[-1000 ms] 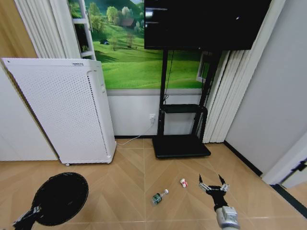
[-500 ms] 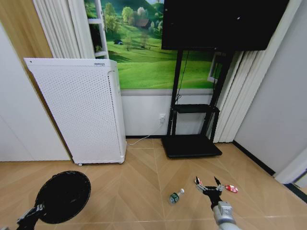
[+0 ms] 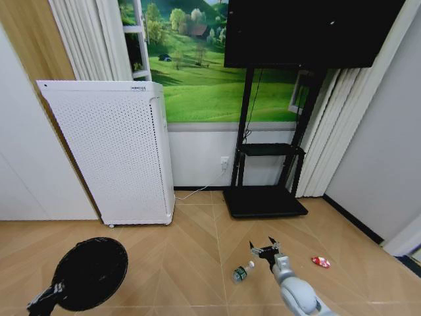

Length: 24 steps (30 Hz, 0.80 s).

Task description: Pick up the trash bin and place the garbage on the floor into it.

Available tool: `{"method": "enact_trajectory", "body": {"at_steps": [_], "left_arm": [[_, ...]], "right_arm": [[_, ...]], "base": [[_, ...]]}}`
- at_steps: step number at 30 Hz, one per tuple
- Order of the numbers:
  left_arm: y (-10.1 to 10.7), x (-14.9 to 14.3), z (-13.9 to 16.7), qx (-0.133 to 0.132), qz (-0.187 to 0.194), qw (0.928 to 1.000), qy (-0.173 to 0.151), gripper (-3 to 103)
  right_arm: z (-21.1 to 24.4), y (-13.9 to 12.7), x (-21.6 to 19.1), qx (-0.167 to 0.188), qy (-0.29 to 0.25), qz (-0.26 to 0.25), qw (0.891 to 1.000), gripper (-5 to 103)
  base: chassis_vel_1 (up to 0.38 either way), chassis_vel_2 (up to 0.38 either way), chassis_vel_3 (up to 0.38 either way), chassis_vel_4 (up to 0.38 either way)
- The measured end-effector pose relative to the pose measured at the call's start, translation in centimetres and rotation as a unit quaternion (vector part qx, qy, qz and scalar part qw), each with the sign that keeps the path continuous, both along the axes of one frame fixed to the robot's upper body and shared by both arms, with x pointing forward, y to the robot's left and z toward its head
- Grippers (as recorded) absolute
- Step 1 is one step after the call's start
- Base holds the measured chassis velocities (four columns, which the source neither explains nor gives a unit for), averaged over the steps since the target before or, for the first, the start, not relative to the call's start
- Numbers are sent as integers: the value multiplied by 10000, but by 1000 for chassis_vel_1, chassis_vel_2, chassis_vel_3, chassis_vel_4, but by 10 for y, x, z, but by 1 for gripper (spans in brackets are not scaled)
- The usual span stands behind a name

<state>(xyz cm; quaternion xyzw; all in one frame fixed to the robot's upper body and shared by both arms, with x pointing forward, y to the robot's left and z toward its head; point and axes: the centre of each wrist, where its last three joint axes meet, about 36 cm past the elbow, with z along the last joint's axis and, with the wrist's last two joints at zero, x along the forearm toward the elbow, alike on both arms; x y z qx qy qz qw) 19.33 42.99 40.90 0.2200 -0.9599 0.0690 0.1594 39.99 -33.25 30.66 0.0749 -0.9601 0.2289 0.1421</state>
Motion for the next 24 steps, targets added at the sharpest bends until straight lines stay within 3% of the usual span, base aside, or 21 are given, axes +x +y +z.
{"method": "enact_trajectory", "body": {"at_steps": [1,2,3,4,5,6,7,8,9,10,11,12,13,14,15,17,18,20,21,23,24], "left_arm": [[-1,0,-1,-5,17,10000,-3,2],[-1,0,-1,-5,17,10000,-3,2],[-1,0,-1,-5,25,10000,-13,2],[-1,0,-2,0,37,10000,-17,2],[-1,0,-2,0,37,10000,-17,2],[-1,0,-3,0,44,10000,-12,2],[-1,0,-4,1,56,10000,-8,2],[-1,0,-4,1,56,10000,-8,2],[0,0,-4,1,57,10000,-28,2],[1,0,-5,3,52,10000,-39,2],[1,0,-5,3,52,10000,-39,2],[2,-2,-7,23,56,10000,-45,2],[3,-3,-8,35,53,10000,-49,2],[3,-3,-8,35,53,10000,-49,2],[4,-5,-10,59,47,10000,-44,2],[4,-9,-13,89,42,9999,-32,2],[4,-9,-13,89,42,9999,-32,2],[4,-14,-16,124,42,9999,-22,2],[4,-14,-16,124,42,9999,-22,2],[1,-16,-19,114,53,9999,-10,2],[-1,-17,-21,113,32,9999,-15,2]], "right_arm": [[-3,-22,19,-564,-348,548,9963,100],[-3,-22,19,-564,-348,548,9963,100],[-2,-40,33,-1117,-554,1134,9857,100],[0,-58,45,-1694,-607,1794,9672,100],[0,-58,45,-1694,-607,1794,9672,100],[1,-64,50,-1907,-604,2064,9578,100],[4,-75,59,-2269,-566,2593,9371,100],[4,-75,59,-2269,-566,2593,9371,100],[11,-87,71,-2692,-438,3313,9033,100],[18,-96,84,-3070,-205,4093,8590,100],[18,-96,84,-3070,-205,4093,8590,100],[22,-99,92,-3364,209,4949,8009,100],[21,-97,93,-3440,340,5147,7846,100],[21,-97,93,-3440,340,5147,7846,100],[17,-88,91,-3544,524,5436,7591,100],[9,-67,92,-3693,740,5799,7224,100],[9,-67,92,-3693,740,5799,7224,100],[5,-42,108,-3956,925,6077,6823,100],[5,-42,108,-3956,925,6077,6823,100],[-2,-25,123,-4121,1079,6164,6622,100],[-7,-21,130,-4150,1137,6167,6592,100]], "base": [[0,0,0,0],[0,0,0,0],[0,0,0,0],[0,0,0,0],[0,0,0,0],[0,0,0,0],[0,0,0,0],[0,0,0,0],[0,0,0,0],[0,0,0,0],[0,0,0,0],[0,0,0,0],[0,0,0,0],[0,0,0,0],[0,0,0,0],[0,0,0,0],[0,0,0,0],[0,0,0,0],[0,0,0,0],[0,0,0,0],[0,0,0,0]]}}
